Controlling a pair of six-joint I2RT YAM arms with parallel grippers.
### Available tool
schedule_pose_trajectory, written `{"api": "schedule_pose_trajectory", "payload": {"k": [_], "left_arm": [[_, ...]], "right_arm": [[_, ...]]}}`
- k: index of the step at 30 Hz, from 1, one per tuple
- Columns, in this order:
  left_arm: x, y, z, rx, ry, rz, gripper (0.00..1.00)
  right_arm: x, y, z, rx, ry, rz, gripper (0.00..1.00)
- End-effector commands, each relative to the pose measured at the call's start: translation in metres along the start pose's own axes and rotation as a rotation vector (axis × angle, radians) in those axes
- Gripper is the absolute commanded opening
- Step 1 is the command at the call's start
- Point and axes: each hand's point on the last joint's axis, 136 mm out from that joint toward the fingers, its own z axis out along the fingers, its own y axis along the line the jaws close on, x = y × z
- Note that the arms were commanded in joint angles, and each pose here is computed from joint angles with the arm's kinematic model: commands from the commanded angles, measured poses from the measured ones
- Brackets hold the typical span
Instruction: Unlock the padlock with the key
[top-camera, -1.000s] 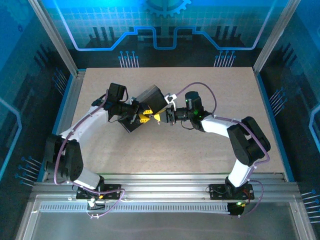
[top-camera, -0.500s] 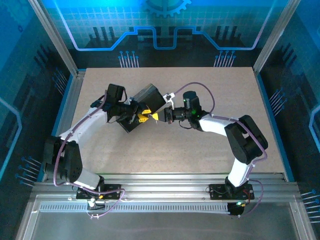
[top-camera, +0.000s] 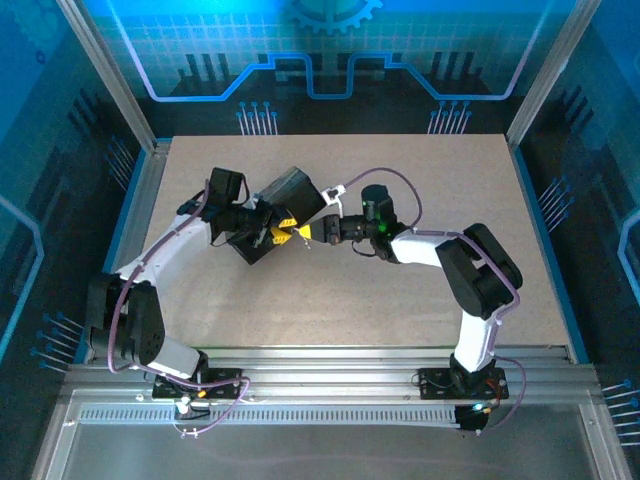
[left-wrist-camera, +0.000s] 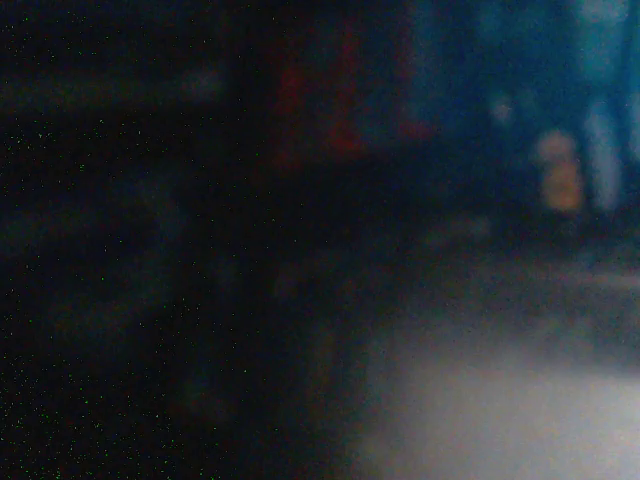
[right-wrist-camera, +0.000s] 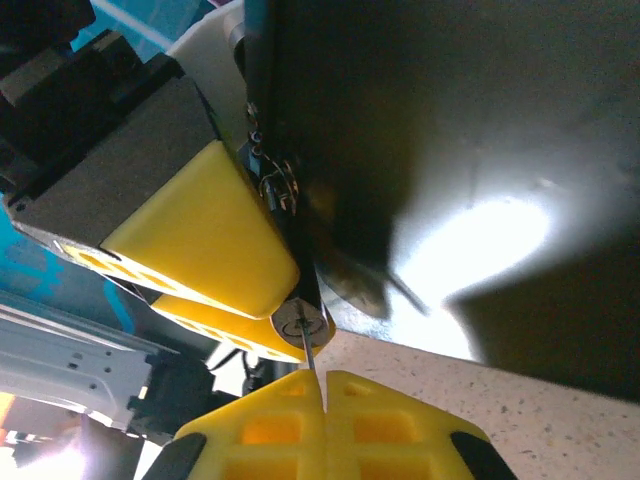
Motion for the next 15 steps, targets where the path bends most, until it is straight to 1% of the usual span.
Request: {"api": "schedule_pose_trajectory", "payload": {"k": [1, 3, 5, 8, 12, 15], "left_arm": [[0.038, 0.004, -0.003, 0.004, 0.167, -0.001, 0.00], [0.038, 0.007, -0.005, 0.000, 0.164, -0.012, 0.00], [0.037, 0.010, -0.005, 0.000, 0.161, -0.027, 0.00], [0.037, 0.010, -0.005, 0.004, 0.162, -0.034, 0.00], [0.037, 0.008, -0.005, 0.005, 0.161, -0.034, 0.00], [0.036, 0.009, -0.005, -0.002, 0.154, -0.039, 0.00]], "right_arm": [[-0.031, 0.022, 0.007, -0.032, -0.093, -0.046, 0.00], [-0.022, 0.020, 0.008, 0.048, -0.078, -0.133, 0.00], [-0.015, 0.027, 0.011, 0.115, -0.042, -0.236, 0.00], [-0.010, 0.036, 0.019, 0.151, -0.022, -0.337, 0.00], [-0.011, 0.035, 0.025, 0.171, -0.038, -0.358, 0.00], [-0.011, 0.045, 0.027, 0.101, -0.058, -0.323, 0.00]]}}
